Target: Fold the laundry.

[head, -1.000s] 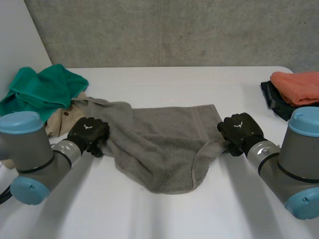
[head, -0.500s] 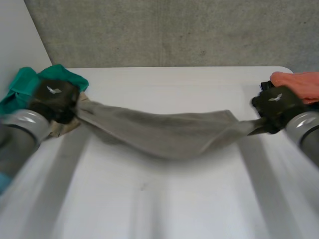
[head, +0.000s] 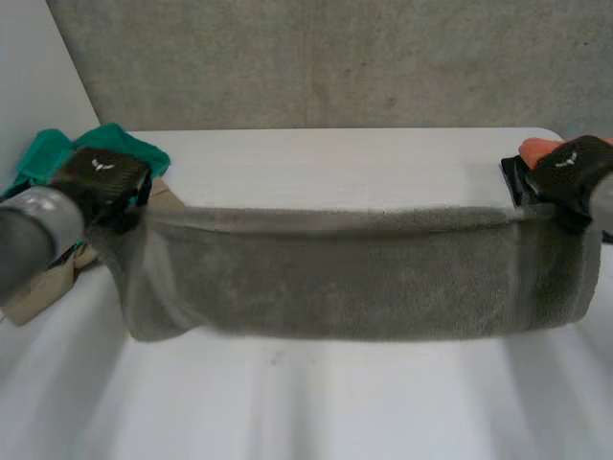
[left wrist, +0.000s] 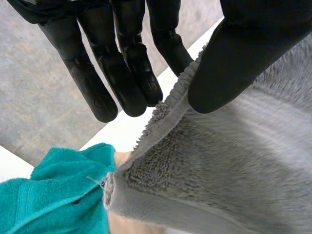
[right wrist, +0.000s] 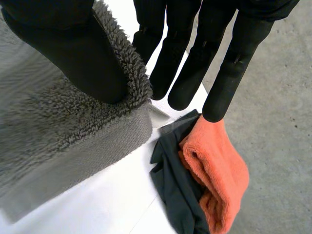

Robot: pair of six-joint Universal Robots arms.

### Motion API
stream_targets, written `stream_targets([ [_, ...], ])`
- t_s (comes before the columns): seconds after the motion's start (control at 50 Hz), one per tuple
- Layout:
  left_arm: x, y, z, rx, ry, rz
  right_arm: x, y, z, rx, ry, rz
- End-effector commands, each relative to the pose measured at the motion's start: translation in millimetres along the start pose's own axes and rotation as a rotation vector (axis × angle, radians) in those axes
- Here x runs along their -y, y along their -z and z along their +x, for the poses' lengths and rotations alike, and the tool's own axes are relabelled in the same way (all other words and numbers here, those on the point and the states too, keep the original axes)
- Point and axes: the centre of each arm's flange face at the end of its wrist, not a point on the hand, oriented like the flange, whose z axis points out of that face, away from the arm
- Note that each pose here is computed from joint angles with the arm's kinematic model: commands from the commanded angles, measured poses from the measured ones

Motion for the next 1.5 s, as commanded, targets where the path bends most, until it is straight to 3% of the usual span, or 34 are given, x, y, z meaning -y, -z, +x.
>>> stream_targets([
  [0.02, 65, -61, -45, 0.262, -0.058, 0.275, 43, -52, 44, -0.281, -0.129, 0.245],
  [0.06, 109, -59, -71, 0.389, -0.008, 0.482, 66, -53, 72, -0.422, -0.184, 0.407],
  [0.14, 160, -41, -97, 0.521, 0.067, 0.783, 93, -43, 107, -0.609, -0.244, 0.667],
  [0.2, 176, -30, -101, 0.538, 0.088, 0.903, 101, -36, 122, -0.701, -0.257, 0.807],
  [0.28, 158, -36, -88, 0.490, 0.100, 0.841, 93, -42, 116, -0.691, -0.243, 0.839],
  [0.42, 87, -55, -55, 0.386, 0.133, 0.601, 55, -70, 75, -0.499, -0.252, 0.722],
  [0.58, -31, -61, 24, 0.169, 0.174, 0.253, -39, -111, -30, -0.114, -0.269, 0.410],
  [0.68, -68, -55, 47, 0.105, 0.184, 0.157, -82, -118, -67, 0.002, -0.208, 0.246],
  [0.8, -68, -49, 46, 0.110, 0.188, 0.165, -86, -106, -65, 0.071, -0.195, 0.124],
  [0.94, -50, -41, 40, 0.115, 0.182, 0.212, -50, -78, -45, 0.117, -0.257, 0.097],
  [1.12, -43, -36, 41, 0.099, 0.180, 0.234, -28, -64, -57, 0.246, -0.289, -0.003],
  [1.5, -43, -33, 40, 0.101, 0.180, 0.234, -34, -106, -87, 0.236, -0.170, -0.070],
])
